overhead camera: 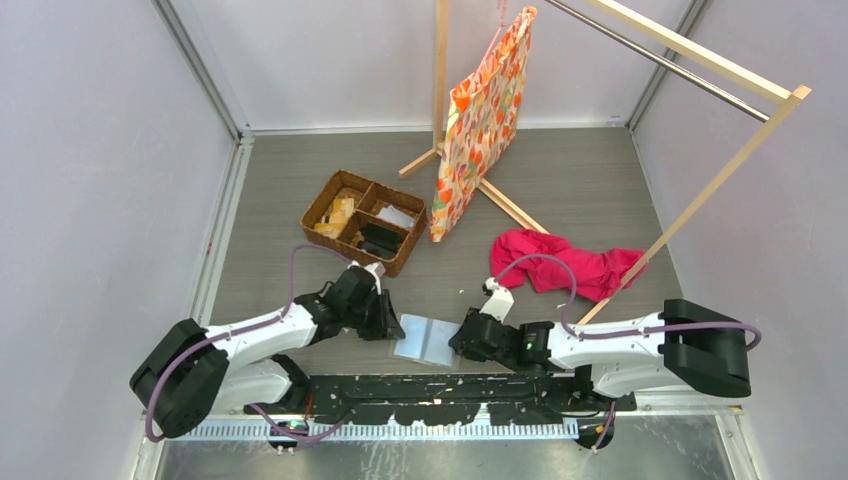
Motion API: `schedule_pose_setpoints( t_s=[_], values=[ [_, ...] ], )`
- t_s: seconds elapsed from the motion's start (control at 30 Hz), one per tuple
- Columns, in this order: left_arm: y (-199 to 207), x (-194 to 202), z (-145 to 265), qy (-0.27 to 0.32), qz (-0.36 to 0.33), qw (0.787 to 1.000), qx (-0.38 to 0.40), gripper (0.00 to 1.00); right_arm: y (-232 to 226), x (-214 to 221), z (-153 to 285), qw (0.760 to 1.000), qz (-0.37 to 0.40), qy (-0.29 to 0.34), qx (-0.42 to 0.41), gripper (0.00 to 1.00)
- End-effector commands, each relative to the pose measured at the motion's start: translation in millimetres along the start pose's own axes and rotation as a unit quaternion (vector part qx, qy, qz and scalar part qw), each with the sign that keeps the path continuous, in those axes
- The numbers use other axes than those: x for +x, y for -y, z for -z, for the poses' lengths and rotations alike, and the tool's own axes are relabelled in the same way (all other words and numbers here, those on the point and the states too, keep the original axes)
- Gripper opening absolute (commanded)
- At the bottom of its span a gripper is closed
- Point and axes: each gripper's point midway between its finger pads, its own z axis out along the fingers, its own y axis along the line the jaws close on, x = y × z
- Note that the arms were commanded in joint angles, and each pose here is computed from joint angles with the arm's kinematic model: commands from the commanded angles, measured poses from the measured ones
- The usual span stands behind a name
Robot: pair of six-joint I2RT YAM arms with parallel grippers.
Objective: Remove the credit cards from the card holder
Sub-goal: Remove the credit card from the card holder.
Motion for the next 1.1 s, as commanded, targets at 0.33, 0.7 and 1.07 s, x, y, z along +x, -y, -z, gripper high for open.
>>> schedule_pose_setpoints(
  t_s=[0.33,0.7,1.07],
  values=[
    [-9,4,-6,-0.003,-0.002,1.000,-0.014,0.25,-31,-9,13,0.999,0.021,0.032,-0.019,0.25],
    [-8,3,-6,-0.005,-0.002,1.000,-0.015,0.25,-30,-15,19,0.998,0.032,0.060,0.002,0.30],
    [-9,3,-8,-0.006,0.000,1.000,-0.016,0.25,-21,-19,20,0.997,0.030,0.073,0.019,0.36]
  ],
)
